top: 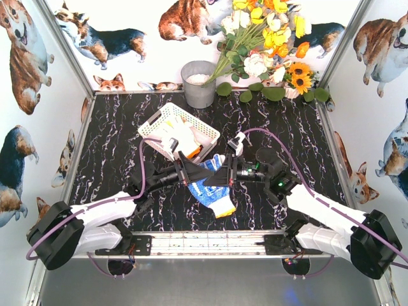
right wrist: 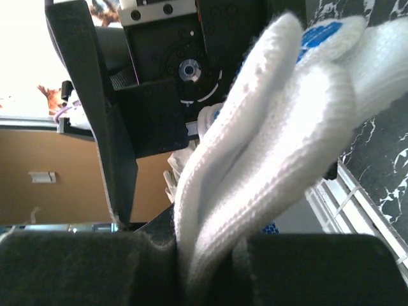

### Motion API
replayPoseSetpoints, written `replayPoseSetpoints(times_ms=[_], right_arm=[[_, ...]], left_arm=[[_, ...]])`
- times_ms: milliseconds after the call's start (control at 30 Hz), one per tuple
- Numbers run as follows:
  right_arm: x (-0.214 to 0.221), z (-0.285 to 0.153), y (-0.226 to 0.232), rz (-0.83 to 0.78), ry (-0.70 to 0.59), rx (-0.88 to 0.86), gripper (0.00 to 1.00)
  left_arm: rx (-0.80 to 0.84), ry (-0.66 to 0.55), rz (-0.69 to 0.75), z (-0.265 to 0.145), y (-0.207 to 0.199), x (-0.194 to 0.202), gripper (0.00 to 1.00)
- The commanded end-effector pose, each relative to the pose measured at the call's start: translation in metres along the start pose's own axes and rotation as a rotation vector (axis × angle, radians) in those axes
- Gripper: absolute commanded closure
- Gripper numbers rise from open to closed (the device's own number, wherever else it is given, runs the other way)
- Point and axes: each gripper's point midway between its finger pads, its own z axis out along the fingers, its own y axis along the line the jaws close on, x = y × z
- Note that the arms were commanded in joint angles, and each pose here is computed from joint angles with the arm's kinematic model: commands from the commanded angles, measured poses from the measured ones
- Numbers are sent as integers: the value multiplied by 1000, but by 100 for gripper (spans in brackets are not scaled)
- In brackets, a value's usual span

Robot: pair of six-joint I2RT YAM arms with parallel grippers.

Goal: Put the gloves into the storage basket
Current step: Place the glove in the bin.

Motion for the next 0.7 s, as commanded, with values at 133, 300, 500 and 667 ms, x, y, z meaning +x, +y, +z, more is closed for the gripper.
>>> replayPoseSetpoints(times_ms=[133, 300, 500, 667], right_arm=[[4, 3, 33, -115, 47, -97, 100], [6, 3, 34, -123, 58, -102, 100], [7, 4, 35, -133, 66, -103, 100], [5, 6, 24, -132, 64, -36, 100]], left_arm=[[147, -88, 27, -3, -47, -20, 0], [137, -121, 47, -7, -49, -24, 3], [127, -136, 43, -7, -47, -26, 20], [92, -145, 57, -6, -39, -29, 40]])
